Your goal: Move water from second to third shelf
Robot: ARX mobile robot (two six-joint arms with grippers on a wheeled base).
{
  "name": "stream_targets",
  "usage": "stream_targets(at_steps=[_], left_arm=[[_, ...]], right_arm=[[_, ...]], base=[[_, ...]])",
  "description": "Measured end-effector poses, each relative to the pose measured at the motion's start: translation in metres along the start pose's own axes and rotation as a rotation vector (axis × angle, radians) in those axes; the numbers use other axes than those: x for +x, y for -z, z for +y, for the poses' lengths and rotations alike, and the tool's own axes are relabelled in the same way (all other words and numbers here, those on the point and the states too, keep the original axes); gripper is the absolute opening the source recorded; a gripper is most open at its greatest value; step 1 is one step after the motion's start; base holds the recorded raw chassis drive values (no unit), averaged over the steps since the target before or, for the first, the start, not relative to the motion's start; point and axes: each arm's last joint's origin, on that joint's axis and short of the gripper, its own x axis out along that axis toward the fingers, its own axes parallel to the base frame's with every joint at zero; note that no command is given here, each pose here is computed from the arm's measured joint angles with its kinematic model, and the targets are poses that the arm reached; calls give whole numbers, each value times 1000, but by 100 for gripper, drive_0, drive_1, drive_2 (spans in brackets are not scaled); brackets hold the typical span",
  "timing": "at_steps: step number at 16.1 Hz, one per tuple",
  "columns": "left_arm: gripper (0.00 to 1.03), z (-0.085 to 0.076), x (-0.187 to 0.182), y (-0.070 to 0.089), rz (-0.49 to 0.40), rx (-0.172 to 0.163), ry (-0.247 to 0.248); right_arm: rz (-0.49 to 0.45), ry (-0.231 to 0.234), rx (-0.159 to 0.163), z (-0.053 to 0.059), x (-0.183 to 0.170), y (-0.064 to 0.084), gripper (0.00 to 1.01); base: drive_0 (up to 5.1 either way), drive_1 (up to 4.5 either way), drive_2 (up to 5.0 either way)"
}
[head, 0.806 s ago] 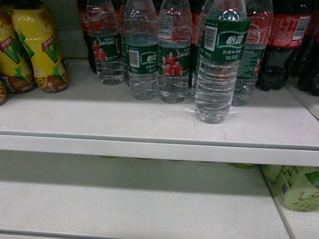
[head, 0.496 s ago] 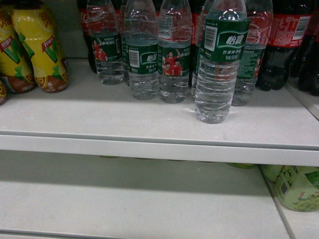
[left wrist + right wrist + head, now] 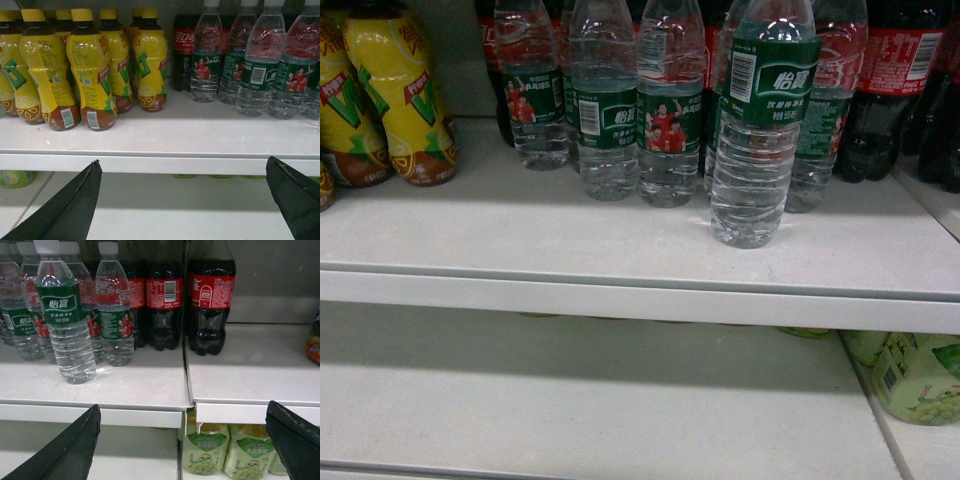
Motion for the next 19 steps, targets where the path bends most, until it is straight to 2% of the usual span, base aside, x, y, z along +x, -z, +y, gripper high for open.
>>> stream_targets(at_steps=[19], left_arm=[[98, 0, 0, 0, 0, 0, 0]], right_arm=[[5, 0, 0, 0, 0, 0, 98]], base=[[0, 0, 0]])
